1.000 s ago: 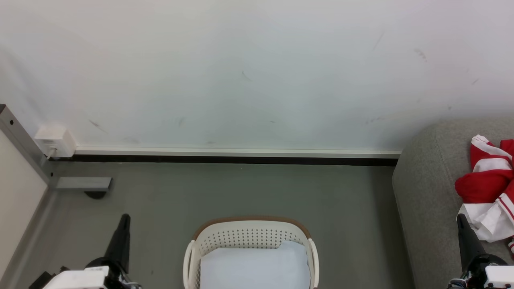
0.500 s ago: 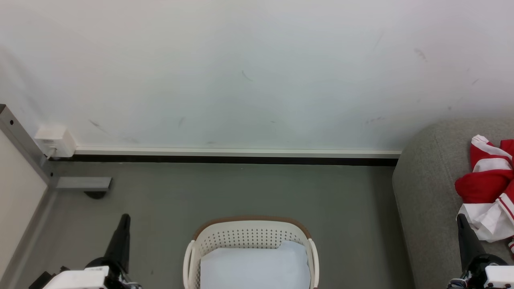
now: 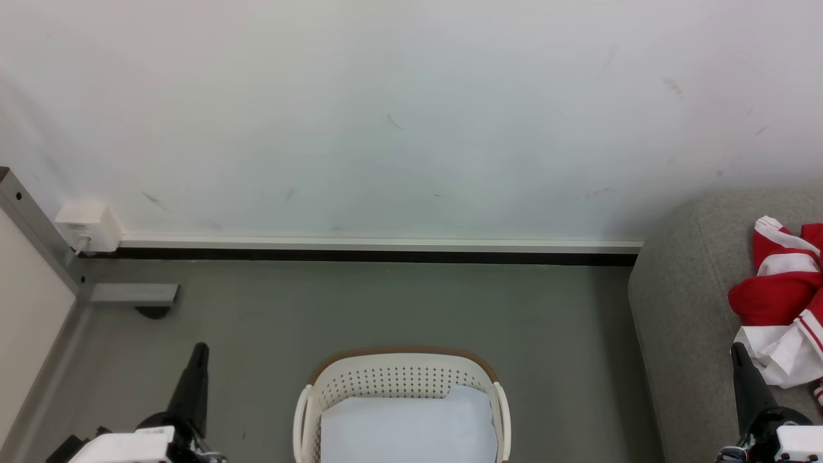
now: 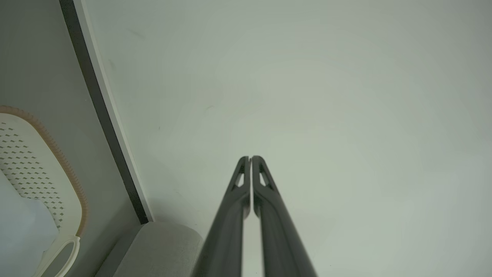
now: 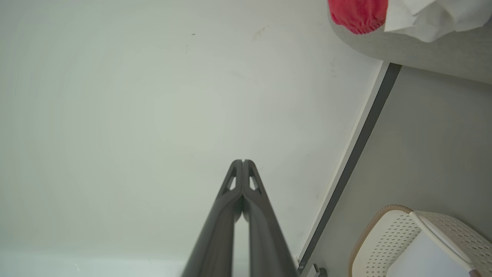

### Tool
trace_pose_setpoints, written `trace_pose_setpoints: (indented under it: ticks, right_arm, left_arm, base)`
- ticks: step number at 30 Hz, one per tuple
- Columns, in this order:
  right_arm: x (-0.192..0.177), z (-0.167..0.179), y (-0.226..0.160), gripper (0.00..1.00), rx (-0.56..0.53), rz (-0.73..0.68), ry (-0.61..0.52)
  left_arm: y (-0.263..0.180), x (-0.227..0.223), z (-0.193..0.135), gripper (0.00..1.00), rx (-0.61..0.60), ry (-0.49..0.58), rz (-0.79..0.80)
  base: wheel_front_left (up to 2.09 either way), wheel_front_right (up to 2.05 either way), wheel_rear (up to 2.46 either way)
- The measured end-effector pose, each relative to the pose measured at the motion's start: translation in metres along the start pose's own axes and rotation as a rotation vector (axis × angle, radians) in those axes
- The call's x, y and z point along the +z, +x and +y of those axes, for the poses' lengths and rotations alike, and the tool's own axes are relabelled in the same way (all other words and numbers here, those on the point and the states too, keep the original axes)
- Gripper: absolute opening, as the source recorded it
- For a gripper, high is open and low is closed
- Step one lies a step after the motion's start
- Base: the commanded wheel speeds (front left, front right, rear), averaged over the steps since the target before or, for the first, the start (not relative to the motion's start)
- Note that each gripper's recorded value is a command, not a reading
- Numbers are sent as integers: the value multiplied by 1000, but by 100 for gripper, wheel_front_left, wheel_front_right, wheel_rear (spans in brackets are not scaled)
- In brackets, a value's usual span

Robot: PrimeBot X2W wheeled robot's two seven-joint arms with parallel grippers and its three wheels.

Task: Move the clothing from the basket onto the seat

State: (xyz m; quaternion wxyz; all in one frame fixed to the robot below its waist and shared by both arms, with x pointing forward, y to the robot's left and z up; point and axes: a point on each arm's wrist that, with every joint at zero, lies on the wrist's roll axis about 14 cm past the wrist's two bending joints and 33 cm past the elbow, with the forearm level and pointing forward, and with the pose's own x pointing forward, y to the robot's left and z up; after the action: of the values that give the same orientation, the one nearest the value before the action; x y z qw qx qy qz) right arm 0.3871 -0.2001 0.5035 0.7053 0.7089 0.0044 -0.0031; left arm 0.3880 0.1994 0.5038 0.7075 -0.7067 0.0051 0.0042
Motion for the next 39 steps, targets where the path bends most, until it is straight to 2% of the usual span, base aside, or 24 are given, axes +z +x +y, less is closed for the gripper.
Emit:
trace_pose_setpoints:
  ticks: [39]
  right_arm:
    - [0,0,0,0,0,-2,1]
  left_arm:
    - [0,0,0,0,0,0,0]
  base:
    - [0,0,0]
